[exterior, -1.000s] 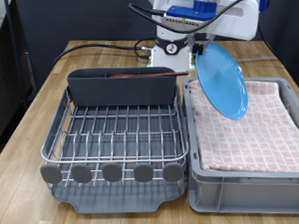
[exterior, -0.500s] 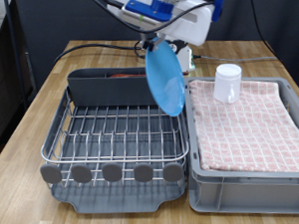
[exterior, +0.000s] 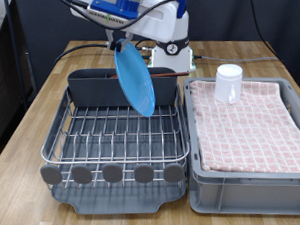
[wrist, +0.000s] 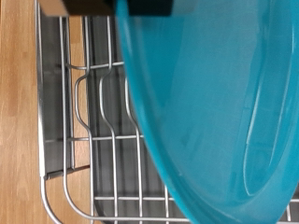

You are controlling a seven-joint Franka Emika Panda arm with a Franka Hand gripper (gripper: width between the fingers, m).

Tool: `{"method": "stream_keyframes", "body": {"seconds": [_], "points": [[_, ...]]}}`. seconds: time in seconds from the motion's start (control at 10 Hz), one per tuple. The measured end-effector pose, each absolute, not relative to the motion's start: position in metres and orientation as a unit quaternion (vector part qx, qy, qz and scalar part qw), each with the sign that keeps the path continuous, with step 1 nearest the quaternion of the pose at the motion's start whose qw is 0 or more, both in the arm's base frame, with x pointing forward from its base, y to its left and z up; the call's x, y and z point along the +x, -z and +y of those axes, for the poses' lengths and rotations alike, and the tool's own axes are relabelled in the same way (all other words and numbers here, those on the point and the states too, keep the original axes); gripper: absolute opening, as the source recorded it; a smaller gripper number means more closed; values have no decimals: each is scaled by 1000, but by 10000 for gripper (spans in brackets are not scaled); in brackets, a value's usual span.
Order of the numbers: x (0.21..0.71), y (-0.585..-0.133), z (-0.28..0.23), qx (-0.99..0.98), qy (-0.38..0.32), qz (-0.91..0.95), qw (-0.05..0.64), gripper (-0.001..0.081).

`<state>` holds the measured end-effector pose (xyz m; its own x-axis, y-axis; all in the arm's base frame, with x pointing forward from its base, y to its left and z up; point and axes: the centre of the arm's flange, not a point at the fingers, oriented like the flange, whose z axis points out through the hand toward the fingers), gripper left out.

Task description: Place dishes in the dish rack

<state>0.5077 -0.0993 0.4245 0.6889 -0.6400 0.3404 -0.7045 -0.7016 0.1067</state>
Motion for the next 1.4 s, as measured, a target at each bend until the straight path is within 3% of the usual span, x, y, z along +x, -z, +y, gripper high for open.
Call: {"method": "stream_keyframes", "body": {"seconds": [0.8,1.4], "points": [[497,-407,-187,928,-143,-299,171,22],[511,-396,-199,930,-149,-278,188,22]]}}
